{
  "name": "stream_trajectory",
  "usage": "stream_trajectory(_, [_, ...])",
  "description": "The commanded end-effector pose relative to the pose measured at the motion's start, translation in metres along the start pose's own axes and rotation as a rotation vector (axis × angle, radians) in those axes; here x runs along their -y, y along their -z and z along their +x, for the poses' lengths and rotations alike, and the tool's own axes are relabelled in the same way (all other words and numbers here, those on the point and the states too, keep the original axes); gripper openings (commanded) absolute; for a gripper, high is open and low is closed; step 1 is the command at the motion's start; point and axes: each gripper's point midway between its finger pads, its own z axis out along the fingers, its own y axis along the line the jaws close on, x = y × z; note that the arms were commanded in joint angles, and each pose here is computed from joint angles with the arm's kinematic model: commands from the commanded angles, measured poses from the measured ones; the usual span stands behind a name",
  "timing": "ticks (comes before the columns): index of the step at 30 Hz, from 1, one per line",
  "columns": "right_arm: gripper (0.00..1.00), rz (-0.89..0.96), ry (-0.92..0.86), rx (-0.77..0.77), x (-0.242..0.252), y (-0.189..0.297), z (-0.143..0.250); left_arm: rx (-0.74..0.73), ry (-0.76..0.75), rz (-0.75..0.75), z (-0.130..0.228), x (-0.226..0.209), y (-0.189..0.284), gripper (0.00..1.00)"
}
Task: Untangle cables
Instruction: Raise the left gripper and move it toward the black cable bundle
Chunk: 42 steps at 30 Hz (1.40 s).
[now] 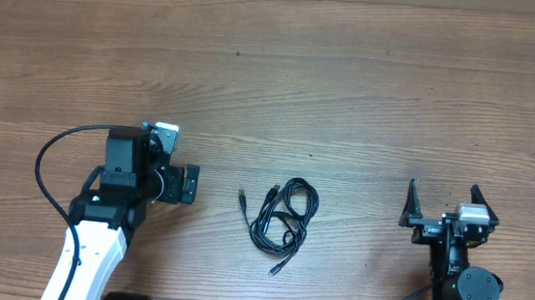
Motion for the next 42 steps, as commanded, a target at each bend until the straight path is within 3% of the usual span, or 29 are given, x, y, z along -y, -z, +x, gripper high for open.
stream_trajectory(1, [1.00,0.005,-0.004,-0.004,0.000,-0.001,0.003,0.029,-0.033,0.002,-0.012,0.001,0.004,1.00])
stream_trajectory(28, [1.00,0.005,-0.004,-0.004,0.000,-0.001,0.003,0.031,-0.035,0.044,-0.013,0.009,0.005,1.00])
stream_trajectory(42, [1.00,0.005,-0.004,-0.004,0.000,-0.001,0.003,-0.060,-0.029,0.070,0.010,0.016,0.005,1.00])
